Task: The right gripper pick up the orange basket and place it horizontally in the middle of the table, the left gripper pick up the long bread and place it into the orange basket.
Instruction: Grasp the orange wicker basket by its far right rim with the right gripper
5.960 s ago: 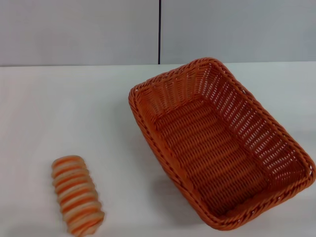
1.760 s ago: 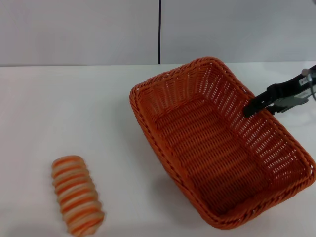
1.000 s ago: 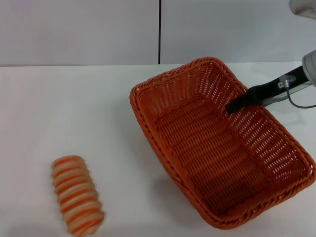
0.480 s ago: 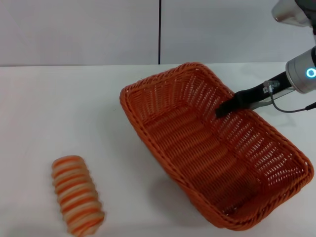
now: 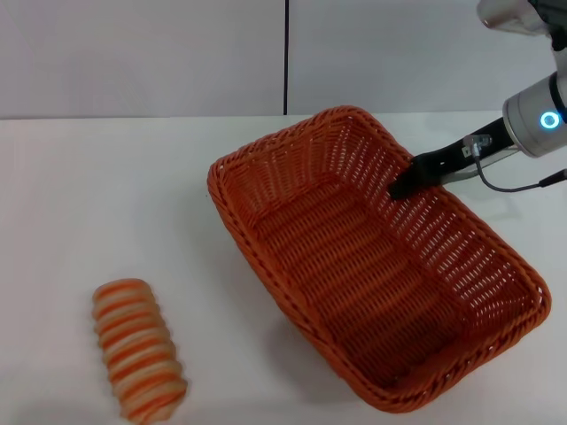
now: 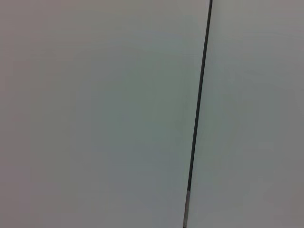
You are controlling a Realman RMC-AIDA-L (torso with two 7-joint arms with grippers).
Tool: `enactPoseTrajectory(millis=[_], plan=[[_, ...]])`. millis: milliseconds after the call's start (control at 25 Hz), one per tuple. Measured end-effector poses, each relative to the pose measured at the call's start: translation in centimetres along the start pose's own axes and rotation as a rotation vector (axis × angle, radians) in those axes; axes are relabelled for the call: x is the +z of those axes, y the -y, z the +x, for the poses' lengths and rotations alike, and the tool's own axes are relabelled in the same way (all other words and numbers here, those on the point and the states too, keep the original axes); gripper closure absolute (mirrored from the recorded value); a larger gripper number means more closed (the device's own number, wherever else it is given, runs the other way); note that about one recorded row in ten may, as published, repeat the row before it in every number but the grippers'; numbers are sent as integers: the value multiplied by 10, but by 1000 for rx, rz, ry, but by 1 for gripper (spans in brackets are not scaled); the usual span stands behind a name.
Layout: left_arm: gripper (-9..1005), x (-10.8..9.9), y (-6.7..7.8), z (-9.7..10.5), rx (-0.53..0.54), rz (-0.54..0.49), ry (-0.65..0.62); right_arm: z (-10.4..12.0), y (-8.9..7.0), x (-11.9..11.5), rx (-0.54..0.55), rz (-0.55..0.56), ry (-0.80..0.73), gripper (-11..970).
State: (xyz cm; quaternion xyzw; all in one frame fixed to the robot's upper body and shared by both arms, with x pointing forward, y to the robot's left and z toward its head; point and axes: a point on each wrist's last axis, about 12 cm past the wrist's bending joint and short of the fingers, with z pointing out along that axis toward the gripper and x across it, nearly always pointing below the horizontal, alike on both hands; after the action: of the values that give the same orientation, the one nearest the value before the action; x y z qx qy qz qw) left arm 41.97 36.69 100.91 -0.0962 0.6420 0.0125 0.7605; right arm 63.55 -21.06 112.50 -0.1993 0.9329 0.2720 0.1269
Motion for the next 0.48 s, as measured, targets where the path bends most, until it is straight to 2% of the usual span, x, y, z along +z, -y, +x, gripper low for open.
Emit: enactPoseTrajectory(millis=[240, 400, 480], plan=[[343, 0, 0, 0, -1, -3, -3, -2, -7, 3, -91, -23, -2, 770], [343, -1, -1, 0, 3, -6, -5, -12, -18, -7, -223, -49, 8, 836], [343, -3, -2, 0, 2, -8, -6, -20, -25, -17, -309, -55, 12, 835]])
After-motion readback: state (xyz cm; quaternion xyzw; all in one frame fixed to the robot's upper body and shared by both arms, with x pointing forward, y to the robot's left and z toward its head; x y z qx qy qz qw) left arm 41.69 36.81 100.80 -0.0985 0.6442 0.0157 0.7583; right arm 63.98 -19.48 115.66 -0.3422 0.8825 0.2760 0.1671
